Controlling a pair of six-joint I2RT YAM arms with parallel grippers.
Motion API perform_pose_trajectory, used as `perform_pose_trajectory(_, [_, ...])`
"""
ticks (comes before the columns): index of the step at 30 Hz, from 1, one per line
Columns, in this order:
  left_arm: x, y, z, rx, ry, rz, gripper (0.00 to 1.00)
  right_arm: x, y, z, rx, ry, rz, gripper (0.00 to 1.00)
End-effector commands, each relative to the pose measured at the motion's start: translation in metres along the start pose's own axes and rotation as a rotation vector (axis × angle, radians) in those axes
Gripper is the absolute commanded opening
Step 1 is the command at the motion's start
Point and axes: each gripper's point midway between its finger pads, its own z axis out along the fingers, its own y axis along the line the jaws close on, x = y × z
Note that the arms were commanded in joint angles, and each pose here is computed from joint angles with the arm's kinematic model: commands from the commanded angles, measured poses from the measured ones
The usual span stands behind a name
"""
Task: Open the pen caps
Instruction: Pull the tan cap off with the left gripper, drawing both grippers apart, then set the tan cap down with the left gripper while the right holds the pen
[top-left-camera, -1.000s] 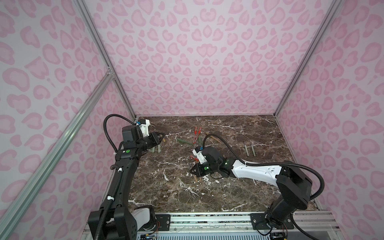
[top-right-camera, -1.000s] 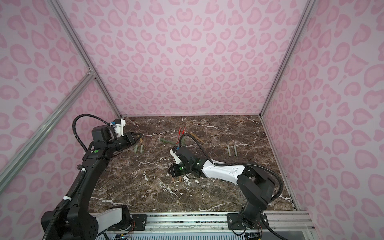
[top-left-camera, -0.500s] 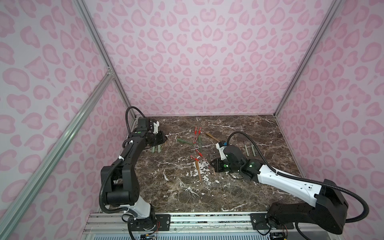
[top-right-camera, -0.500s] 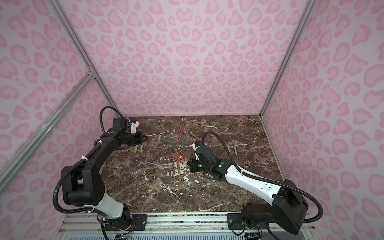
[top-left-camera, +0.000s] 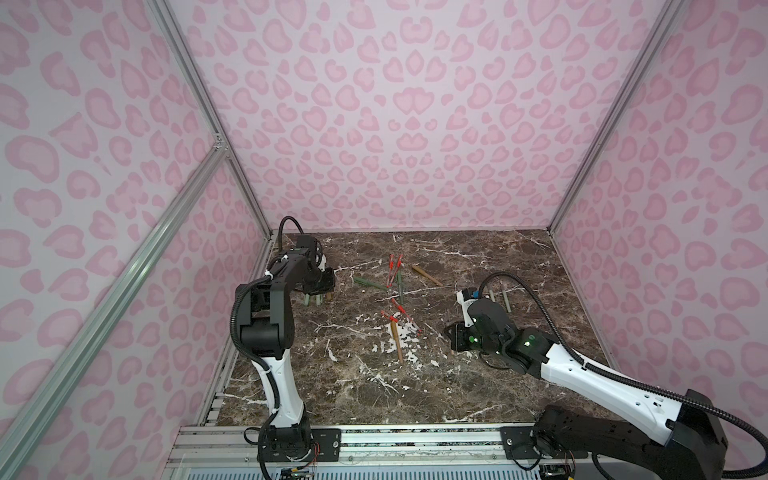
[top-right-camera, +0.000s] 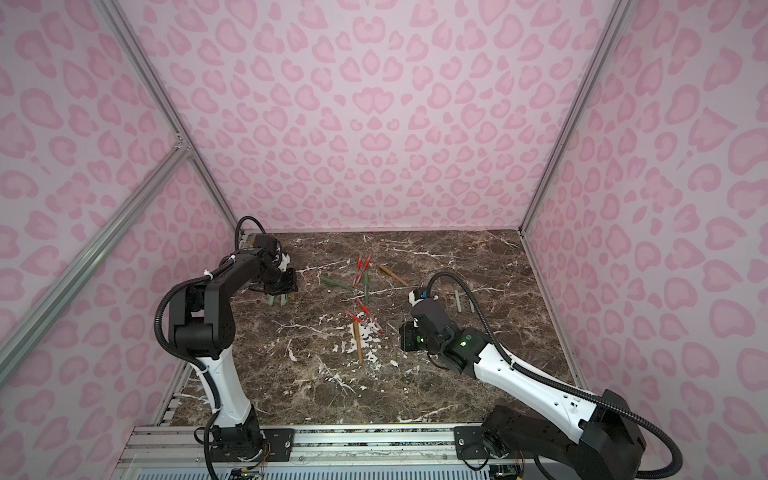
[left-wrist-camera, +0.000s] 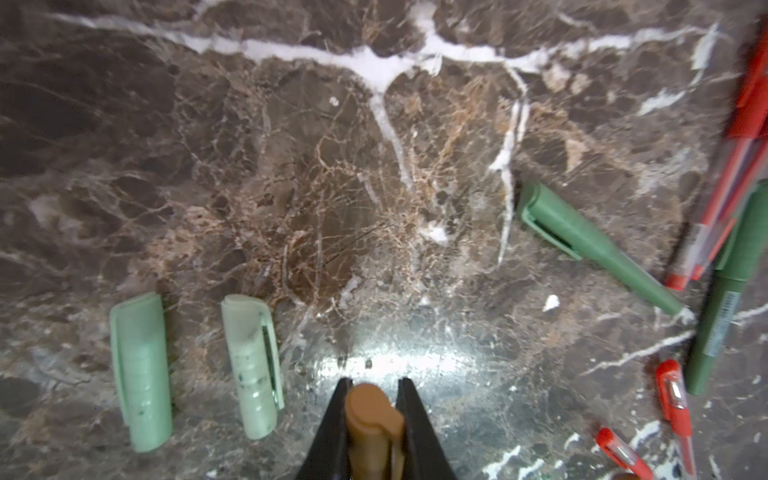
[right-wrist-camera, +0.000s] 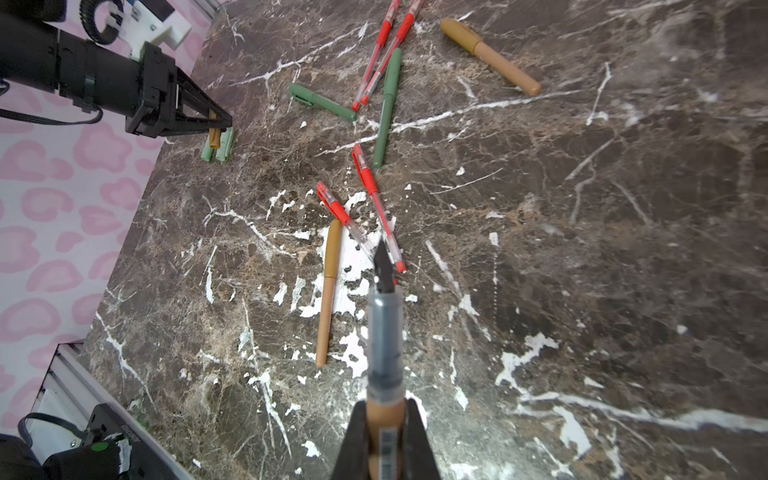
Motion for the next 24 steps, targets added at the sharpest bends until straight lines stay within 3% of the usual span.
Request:
perform_pose_trajectory(1, [0.007, 0.007, 0.01, -0.053, 0.059, 0.022, 0.05, 0.003, -0.009, -0.001, 0.029, -0.012, 0.004, 0.0])
perform_pose_trajectory(11, [0.006, 0.018, 0.033, -0.148, 0.104, 0.044, 0.12, 0.001, -0.021, -0.013, 0.049, -0.042, 0.029, 0.0])
perform_pose_trajectory(24, [0.007, 0.018, 0.031, -0.17, 0.102, 0.053, 0.3, -0.008, -0.028, -0.021, 0.058, -0.06, 0.038, 0.0])
